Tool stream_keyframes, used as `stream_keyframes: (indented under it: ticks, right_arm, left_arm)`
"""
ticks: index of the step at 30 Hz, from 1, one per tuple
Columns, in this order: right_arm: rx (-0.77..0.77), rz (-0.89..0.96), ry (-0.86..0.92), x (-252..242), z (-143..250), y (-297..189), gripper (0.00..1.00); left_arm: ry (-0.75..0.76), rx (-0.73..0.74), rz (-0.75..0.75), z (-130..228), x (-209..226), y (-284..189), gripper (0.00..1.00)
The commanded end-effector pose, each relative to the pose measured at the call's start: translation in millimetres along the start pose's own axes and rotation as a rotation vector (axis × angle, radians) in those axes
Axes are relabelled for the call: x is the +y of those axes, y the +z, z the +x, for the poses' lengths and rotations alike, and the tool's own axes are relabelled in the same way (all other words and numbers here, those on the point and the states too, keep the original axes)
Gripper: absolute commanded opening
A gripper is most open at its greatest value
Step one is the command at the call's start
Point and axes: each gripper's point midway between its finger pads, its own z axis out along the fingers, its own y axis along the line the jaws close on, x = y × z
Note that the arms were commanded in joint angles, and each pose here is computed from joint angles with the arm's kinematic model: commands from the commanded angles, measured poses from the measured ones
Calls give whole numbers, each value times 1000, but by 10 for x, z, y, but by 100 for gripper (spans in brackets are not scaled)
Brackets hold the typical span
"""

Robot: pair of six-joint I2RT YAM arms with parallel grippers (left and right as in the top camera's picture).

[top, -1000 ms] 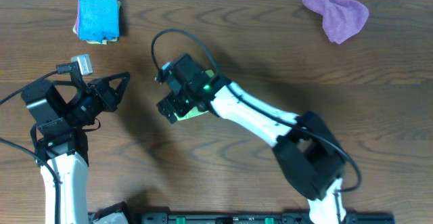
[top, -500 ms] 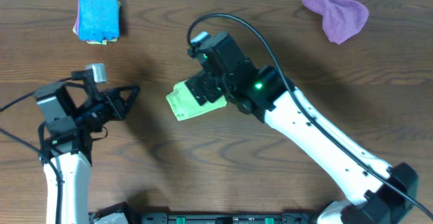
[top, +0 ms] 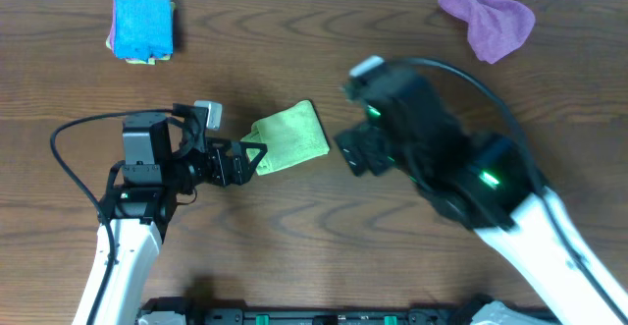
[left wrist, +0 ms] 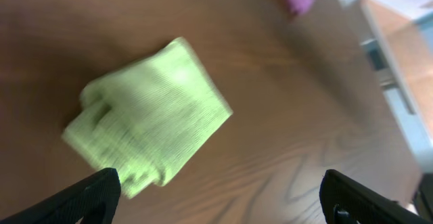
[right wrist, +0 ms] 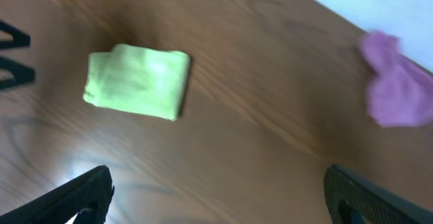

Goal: Fold the cloth
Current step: 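Hand the folded green cloth from the right gripper to the left gripper, then carry the green cloth with the left gripper to the blue cloth at back left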

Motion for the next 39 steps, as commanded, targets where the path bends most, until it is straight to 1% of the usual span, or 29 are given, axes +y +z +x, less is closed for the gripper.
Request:
stream_keyframes:
  ticks: [1,3,5,7,8,11,13,16,18,20,22,25,29,33,37,39]
  right_arm:
    - [-66,95,80,-300,69,-411,99]
    - [-66,117,111,-410,239,-633,99]
    - [-51,122,151,-486,462,-837,99]
    - [-33,127,200,-552,688,-1007,99]
    - [-27,138,228,-595,795,-1083,99]
    - [-4,193,301,-735,1144,-1229,99]
    - [17,228,323,-791,1345,-1225,99]
    - [55,252,308,-794,1627,-1095,99]
    - [68,258,302,-786,1725,-1027,99]
    - [77,260,298,-780,1784,-994,99]
    - [78,261,297,-781,1790,-995,99]
    - [78,261,293,-782,1791,-995,99]
    - [83,261,284,-783,1800,-996,99]
    - [83,265,284,-789,1802,-998,99]
    - [72,271,287,-800,1778,-998,99]
    - [65,273,289,-804,1763,-998,99]
  left_arm:
    - [44,-21,146,-83,-279,-25,96]
    - [27,-46,167,-161,-322,-34,96]
    - [-27,-61,169,-218,-329,-40,96]
    - [-53,-49,156,-187,-302,-34,97]
    - [-76,-38,119,-146,-233,-21,97]
    - [-153,11,-140,73,190,12,97]
    - [-165,39,-292,197,395,-3,97]
    - [-153,56,-425,293,473,43,95]
    - [-175,47,-535,341,567,62,96]
    - [-214,66,-608,444,669,127,95]
    - [-275,122,-611,594,741,252,96]
    - [-331,191,-545,741,763,498,95]
    - [-370,174,-507,715,785,662,95]
    - [-398,147,-422,630,709,824,95]
    - [-445,184,-357,718,683,985,96]
    - [-455,203,-367,780,721,1007,95]
